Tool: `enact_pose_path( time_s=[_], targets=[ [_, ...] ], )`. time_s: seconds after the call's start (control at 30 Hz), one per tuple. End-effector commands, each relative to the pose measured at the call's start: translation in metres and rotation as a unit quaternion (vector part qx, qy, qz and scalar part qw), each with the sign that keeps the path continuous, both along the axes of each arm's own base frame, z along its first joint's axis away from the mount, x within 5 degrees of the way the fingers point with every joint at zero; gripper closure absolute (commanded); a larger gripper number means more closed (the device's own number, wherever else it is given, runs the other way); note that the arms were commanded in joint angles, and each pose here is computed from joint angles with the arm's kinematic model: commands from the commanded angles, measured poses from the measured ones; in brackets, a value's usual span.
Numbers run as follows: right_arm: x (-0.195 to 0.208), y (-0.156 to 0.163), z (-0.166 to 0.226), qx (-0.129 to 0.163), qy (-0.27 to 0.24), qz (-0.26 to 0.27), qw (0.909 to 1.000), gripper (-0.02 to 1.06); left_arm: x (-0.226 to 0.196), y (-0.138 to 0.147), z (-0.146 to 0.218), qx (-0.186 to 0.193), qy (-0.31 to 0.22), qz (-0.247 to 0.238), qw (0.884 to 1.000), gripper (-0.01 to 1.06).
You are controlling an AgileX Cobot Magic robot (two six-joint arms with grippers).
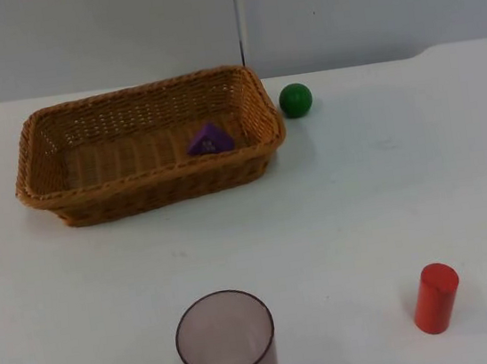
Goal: Pick up the basket with the left hand and place the triangular block into the basket with the right hand.
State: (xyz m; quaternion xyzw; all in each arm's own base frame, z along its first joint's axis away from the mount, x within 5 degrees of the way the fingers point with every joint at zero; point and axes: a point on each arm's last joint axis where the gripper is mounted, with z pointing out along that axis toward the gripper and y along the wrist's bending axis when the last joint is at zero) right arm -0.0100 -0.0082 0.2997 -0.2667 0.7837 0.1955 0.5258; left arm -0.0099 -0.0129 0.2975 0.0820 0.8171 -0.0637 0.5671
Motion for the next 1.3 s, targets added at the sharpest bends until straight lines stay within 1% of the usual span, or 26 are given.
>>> enact_pose_path(
  time_s=[0.0,0.07,0.1,0.23,0.33,0.37,0.67,0.77,1.1,1.2,1.23,1.27],
  targets=[
    [0.002,0.001,-0.008,-0.007,0.019,-0.004,0.9998,0.3,0.003,0.0,-0.009,-0.002,0.02,0.002,1.0,0.1],
    [0.002,0.002,-0.012,-0.015,0.03,-0.005,0.9994,0.3,0.003,0.0,-0.011,-0.003,0.026,0.002,1.0,0.1],
    [0.002,0.002,-0.018,-0.028,0.046,-0.005,0.9985,0.3,0.003,0.0,-0.011,-0.003,0.026,0.002,1.0,0.1],
    [0.003,0.002,-0.018,-0.027,0.043,-0.004,0.9987,0.3,0.003,0.0,-0.012,-0.001,0.031,0.002,1.0,0.1],
    [0.003,0.002,-0.018,-0.033,0.039,-0.001,0.9987,0.3,0.003,0.002,-0.015,0.009,0.044,0.006,0.999,0.1],
    [0.003,0.003,-0.019,-0.032,0.038,-0.001,0.9987,0.3,0.003,0.003,-0.019,0.018,0.057,0.011,0.998,0.1],
    [0.004,0.004,-0.02,-0.035,0.036,0.001,0.9988,0.3,0.004,0.004,-0.022,0.013,0.064,0.017,0.998,0.1],
    [0.004,0.004,-0.02,-0.036,0.035,0.001,0.9987,0.3,0.004,0.006,-0.023,-0.001,0.069,0.036,0.997,0.1],
    [0.004,0.004,-0.02,-0.036,0.035,0.001,0.9987,0.3,0.004,0.006,-0.023,-0.001,0.069,0.036,0.997,0.1],
    [0.004,0.004,-0.02,-0.036,0.034,0.001,0.9987,0.29,0.004,0.006,-0.023,-0.001,0.069,0.036,0.997,0.1],
    [0.004,0.004,-0.02,-0.036,0.034,0.001,0.9987,0.25,0.004,0.006,-0.023,-0.001,0.069,0.036,0.997,0.1],
    [0.004,0.004,-0.02,-0.036,0.034,0.001,0.9987,0.19,0.004,0.006,-0.023,-0.002,0.069,0.037,0.997,0.1]
  ],
)
